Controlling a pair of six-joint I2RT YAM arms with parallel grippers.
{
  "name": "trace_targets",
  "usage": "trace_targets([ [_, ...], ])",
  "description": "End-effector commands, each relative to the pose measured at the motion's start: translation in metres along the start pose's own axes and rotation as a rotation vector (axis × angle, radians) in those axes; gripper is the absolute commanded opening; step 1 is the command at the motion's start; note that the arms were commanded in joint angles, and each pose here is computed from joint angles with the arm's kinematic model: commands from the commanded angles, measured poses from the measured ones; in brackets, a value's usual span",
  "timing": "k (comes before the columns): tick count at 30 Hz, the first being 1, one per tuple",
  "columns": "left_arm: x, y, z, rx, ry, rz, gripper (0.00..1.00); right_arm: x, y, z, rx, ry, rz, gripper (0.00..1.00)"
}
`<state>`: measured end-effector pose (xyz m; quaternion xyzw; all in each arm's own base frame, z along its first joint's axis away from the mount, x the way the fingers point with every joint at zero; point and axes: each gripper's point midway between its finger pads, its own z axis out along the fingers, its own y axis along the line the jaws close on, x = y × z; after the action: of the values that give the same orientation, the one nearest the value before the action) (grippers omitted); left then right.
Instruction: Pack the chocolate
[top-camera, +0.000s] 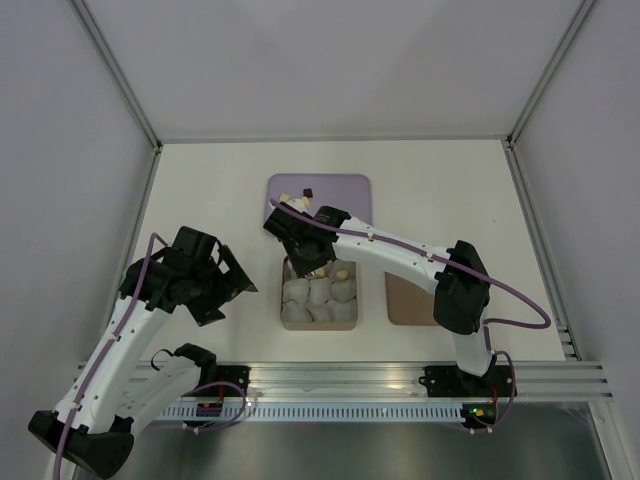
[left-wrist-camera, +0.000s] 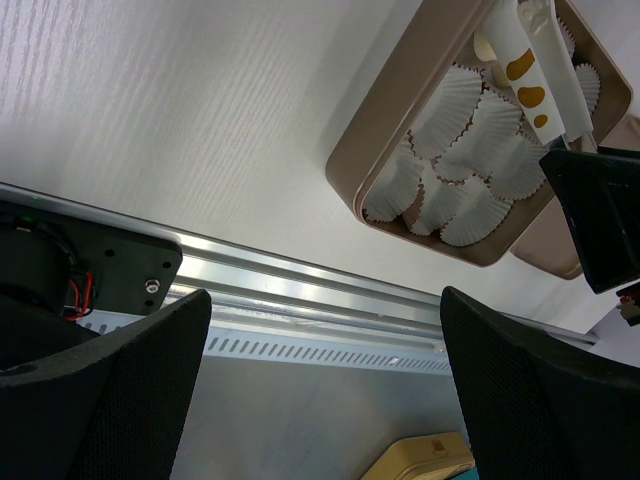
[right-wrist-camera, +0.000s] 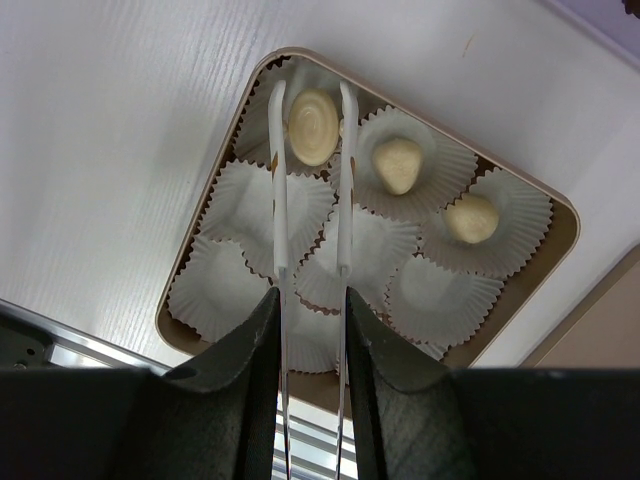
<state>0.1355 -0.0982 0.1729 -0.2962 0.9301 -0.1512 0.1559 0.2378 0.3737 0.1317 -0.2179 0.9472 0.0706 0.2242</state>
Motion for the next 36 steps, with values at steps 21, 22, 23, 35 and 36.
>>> trace_targets([
  [21,0.004,0.002,0.0,-0.007,0.017,-0.004,1.0,0.0,-0.003,0.019,0.013,-0.009,-0.018,0.13],
  [22,0.004,0.003,0.0,-0.008,0.015,-0.007,1.0,0.001,-0.004,0.02,0.015,-0.009,-0.017,0.13],
  [23,0.004,0.003,0.0,-0.009,0.014,-0.007,1.0,0.001,-0.003,0.02,0.013,-0.008,-0.02,0.16],
  [35,0.004,0.003,0.001,-0.012,0.014,-0.016,1.0,0.0,-0.001,0.02,0.001,-0.016,-0.018,0.29],
  [36,0.004,0.004,0.001,-0.011,0.015,-0.016,1.0,-0.001,0.0,0.02,0.001,-0.017,-0.015,0.3],
])
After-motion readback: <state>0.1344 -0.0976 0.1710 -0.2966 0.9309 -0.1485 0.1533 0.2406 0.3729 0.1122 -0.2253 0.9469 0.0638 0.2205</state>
